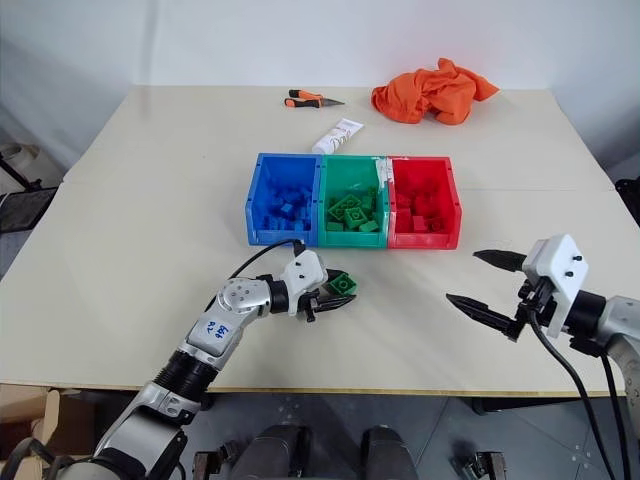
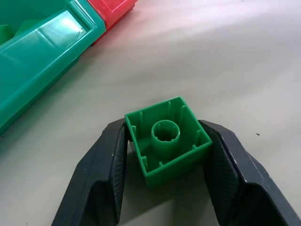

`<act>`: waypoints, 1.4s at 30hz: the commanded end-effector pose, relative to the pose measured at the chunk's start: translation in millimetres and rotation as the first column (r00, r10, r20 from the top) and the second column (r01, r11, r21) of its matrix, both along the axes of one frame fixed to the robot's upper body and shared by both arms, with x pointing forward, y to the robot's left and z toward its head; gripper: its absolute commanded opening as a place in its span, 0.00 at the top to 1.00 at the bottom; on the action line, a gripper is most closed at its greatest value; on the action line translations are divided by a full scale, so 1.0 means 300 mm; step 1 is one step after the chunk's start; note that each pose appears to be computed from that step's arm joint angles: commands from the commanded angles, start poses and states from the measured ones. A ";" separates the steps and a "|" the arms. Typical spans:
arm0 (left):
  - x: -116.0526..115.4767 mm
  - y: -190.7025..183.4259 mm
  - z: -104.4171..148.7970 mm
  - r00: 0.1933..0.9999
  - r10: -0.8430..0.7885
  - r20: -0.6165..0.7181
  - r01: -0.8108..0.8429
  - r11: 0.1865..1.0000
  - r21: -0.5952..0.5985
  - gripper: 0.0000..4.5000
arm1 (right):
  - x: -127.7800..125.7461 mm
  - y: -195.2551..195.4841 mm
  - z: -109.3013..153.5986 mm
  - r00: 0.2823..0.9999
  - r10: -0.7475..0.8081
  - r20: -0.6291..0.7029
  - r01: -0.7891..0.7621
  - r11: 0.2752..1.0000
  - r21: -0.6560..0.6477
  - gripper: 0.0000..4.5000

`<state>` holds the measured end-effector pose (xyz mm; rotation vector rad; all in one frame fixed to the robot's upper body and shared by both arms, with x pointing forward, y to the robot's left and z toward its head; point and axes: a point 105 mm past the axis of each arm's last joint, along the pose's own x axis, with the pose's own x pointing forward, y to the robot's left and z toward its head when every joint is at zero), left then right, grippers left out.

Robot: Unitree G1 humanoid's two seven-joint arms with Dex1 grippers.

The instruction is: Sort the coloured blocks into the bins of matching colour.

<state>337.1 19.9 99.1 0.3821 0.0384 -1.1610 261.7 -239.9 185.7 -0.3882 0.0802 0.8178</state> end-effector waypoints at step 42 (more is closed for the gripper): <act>-0.124 0.529 0.226 0.988 -0.104 -0.116 0.101 0.995 -0.025 0.01 | 0.082 -0.116 0.081 0.999 0.044 0.020 -0.042 0.994 -0.104 0.00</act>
